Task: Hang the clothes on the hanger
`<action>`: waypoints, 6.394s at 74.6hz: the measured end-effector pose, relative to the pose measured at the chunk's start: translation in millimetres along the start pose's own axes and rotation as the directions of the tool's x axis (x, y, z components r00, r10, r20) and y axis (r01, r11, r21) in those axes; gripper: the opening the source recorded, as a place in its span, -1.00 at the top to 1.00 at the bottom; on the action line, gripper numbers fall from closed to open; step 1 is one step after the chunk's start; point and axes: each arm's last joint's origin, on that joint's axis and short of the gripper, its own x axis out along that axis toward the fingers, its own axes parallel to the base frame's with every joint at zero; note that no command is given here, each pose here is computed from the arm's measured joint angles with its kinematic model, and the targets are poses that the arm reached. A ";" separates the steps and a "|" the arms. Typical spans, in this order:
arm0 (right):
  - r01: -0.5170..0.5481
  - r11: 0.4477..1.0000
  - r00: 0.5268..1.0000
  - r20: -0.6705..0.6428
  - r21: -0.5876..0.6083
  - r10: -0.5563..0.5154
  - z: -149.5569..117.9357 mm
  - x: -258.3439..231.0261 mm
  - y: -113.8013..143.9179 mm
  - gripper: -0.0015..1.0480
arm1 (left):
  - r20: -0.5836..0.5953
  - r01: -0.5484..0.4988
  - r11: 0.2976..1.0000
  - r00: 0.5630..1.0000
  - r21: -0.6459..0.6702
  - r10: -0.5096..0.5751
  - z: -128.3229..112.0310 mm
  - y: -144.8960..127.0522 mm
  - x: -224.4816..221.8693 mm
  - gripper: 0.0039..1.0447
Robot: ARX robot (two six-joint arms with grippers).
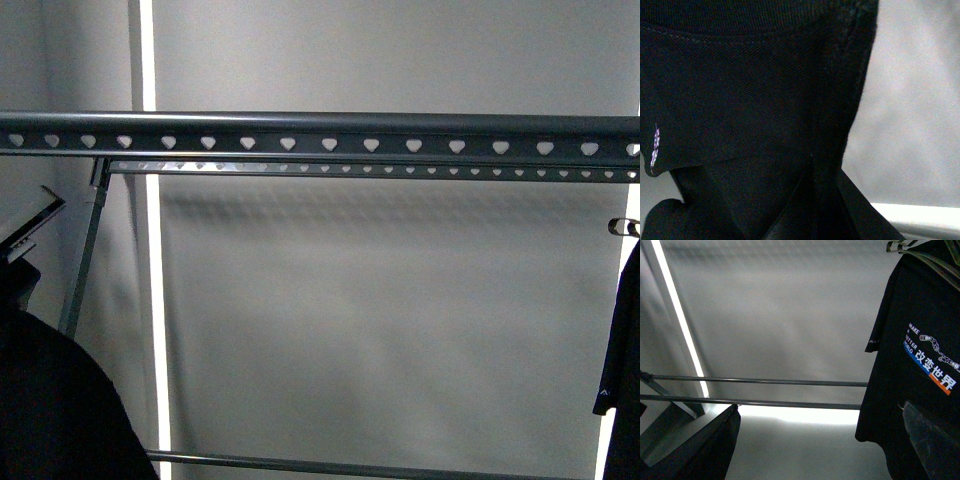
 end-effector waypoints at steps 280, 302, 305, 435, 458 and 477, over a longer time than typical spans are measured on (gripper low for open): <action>-0.689 0.162 0.644 -0.495 -0.706 0.584 212.6 213.2 -51.1 -0.75 | -0.747 0.167 -0.762 0.412 0.625 -0.522 -3.0 -99.4 -82.9 0.92; -0.718 0.201 0.638 -0.514 -0.666 0.574 209.3 220.9 -47.4 0.18 | -0.745 0.167 -0.762 0.416 0.626 -0.521 -2.9 -99.3 -82.7 0.92; -0.722 0.200 0.635 -0.517 -0.663 0.574 207.6 220.4 -47.9 0.28 | -0.745 0.167 -0.762 0.416 0.626 -0.521 -2.9 -99.3 -82.7 0.92; -0.692 0.522 0.721 -0.461 -0.498 0.517 142.7 203.8 -53.1 0.85 | 0.169 0.230 0.699 0.876 0.677 -0.451 -61.8 -121.6 -72.1 -0.67; -0.605 0.793 0.630 -0.654 -0.075 0.419 109.0 189.5 -58.1 0.85 | 0.132 0.185 0.647 0.903 0.740 -0.408 -64.7 0.5 -74.7 0.33; -0.378 0.891 0.665 -0.596 0.251 0.450 126.6 216.8 -76.2 0.85 | 0.101 0.193 0.629 0.910 0.753 -0.401 -76.8 62.4 -95.0 0.94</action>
